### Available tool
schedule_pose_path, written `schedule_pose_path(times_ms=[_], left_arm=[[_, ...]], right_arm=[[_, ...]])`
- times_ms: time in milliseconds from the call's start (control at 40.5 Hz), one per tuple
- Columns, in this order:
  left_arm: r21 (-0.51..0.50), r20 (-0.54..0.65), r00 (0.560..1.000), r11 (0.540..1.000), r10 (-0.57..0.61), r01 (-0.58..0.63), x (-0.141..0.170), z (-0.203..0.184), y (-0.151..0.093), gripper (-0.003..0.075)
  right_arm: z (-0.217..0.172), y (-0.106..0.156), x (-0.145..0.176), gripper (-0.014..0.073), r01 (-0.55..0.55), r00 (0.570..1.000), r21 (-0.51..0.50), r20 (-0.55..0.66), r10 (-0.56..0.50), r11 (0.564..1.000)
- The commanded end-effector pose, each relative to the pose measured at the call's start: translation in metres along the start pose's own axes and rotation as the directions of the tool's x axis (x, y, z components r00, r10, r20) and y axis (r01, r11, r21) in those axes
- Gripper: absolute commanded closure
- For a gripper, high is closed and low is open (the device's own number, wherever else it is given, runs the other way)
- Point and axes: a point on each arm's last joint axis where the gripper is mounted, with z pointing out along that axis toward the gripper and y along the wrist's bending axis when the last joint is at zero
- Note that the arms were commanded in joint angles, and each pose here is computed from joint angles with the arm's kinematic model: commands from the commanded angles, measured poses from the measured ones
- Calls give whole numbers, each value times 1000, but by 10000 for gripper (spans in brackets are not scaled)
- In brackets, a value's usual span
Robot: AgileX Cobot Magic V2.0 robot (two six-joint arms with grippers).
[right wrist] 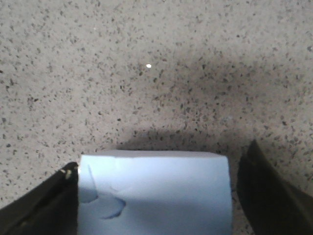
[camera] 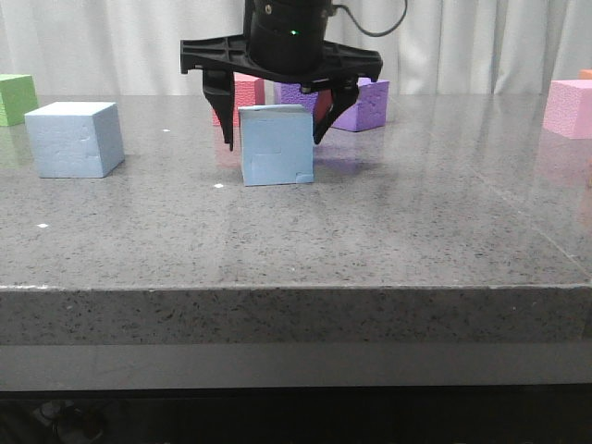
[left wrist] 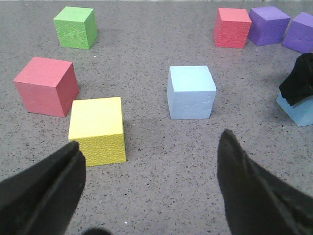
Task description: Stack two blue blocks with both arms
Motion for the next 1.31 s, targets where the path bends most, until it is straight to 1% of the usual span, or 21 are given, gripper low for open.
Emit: schedule_pose_path(times_ms=[0,124,198,321,445,519,618,667,692,766,815,889,964,1112,1235,1285], left_arm=[[3,97,995,1000,-17,17,-16,-4,0,174],[3,98,995,1000,-17,17,-16,-4,0,174],[3,98,995,1000,-17,17,-16,-4,0,174],[3,100,995,1000,-17,17,-16,-4,0,174],[3,100,995,1000,-17,17,-16,-4,0,174],[3,100,995,1000,-17,17,-16,-4,0,174],[2,104,994,1000,-17,17,-17,-4,0,174],[2,107,994,1000,-17,17,-17,-4,0,174],[2,107,994,1000,-17,17,-17,-4,0,174],[2,108,994,1000,-17,17,-17,-4,0,174],[2,108,994,1000,-17,17,-17,-4,0,174],[2,113,993,1000,-17,17,-17,-4,0,174],[1,122,992,1000,-17,17,-18,-4,0,174],[2,122,992,1000,-19,19,-18,-4,0,174],[5,124,992,1000,-23,23,-18,-4,0,174],[5,127,992,1000,-23,23,-19,-4,0,174]], right_arm=[[-43,3,-21,-58,-15,992,-68,121,23,998],[-64,2,-25,-58,-29,990,-92,138,42,995],[-85,-1,-27,-58,-13,987,-96,158,28,995],[-121,-9,-27,-58,101,978,-71,190,-86,992],[-150,-20,-20,-58,205,961,-44,197,-192,978],[-166,-30,-8,-58,263,947,-38,199,-250,964],[-178,-42,9,-58,302,934,-63,217,-282,951],[-189,-50,19,-58,321,924,-82,246,-293,944],[-188,-54,23,-58,319,926,-86,242,-291,944],[-201,-68,36,-58,337,911,-107,288,-296,935],[-208,-83,50,-58,342,904,-114,309,-294,933],[-217,-95,66,-58,335,903,-131,326,-279,933],[-224,-108,84,-58,332,900,-125,337,-275,935],[-241,-124,115,-58,364,866,-116,408,-289,924],[-248,-135,138,-58,368,843,-117,461,-278,922],[-250,-138,146,-58,372,827,-116,491,-272,921]])
